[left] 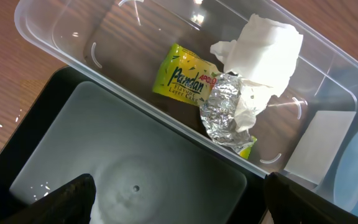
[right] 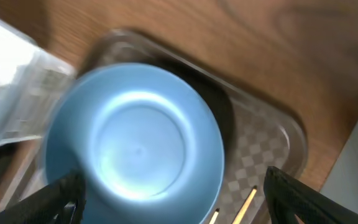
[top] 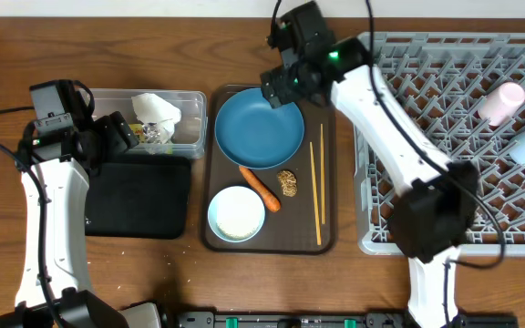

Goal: Sort waste into correct bins and load items into the dishwasher rack

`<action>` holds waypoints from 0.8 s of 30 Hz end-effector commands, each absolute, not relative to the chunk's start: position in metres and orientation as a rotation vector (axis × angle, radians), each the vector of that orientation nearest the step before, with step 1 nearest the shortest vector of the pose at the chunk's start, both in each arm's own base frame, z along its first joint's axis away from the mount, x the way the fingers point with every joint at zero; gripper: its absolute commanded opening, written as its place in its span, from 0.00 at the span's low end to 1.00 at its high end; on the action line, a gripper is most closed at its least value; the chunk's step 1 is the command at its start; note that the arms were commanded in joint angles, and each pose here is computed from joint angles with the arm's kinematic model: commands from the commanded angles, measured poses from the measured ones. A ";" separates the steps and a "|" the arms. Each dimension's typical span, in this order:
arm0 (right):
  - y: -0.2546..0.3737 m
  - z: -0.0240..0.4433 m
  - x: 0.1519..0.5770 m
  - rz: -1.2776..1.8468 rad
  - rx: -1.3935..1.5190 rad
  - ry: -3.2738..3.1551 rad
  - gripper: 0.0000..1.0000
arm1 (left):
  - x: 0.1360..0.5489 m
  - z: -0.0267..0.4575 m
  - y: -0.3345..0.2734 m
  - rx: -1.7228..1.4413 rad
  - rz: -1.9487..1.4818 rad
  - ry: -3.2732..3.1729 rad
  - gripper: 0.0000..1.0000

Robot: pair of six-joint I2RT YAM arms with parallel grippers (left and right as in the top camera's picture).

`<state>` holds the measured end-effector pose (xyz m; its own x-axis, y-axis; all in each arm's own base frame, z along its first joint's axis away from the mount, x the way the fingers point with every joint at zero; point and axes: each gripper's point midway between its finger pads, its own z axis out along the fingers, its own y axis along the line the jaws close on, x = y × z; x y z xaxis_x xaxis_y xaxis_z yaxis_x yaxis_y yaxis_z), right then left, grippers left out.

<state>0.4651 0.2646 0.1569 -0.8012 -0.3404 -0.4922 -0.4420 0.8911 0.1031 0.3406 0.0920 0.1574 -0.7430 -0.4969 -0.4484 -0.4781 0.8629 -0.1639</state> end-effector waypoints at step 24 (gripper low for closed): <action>0.238 0.043 0.463 0.127 -0.392 2.874 0.01 | 0.340 0.161 0.094 -0.710 -0.038 2.539 0.88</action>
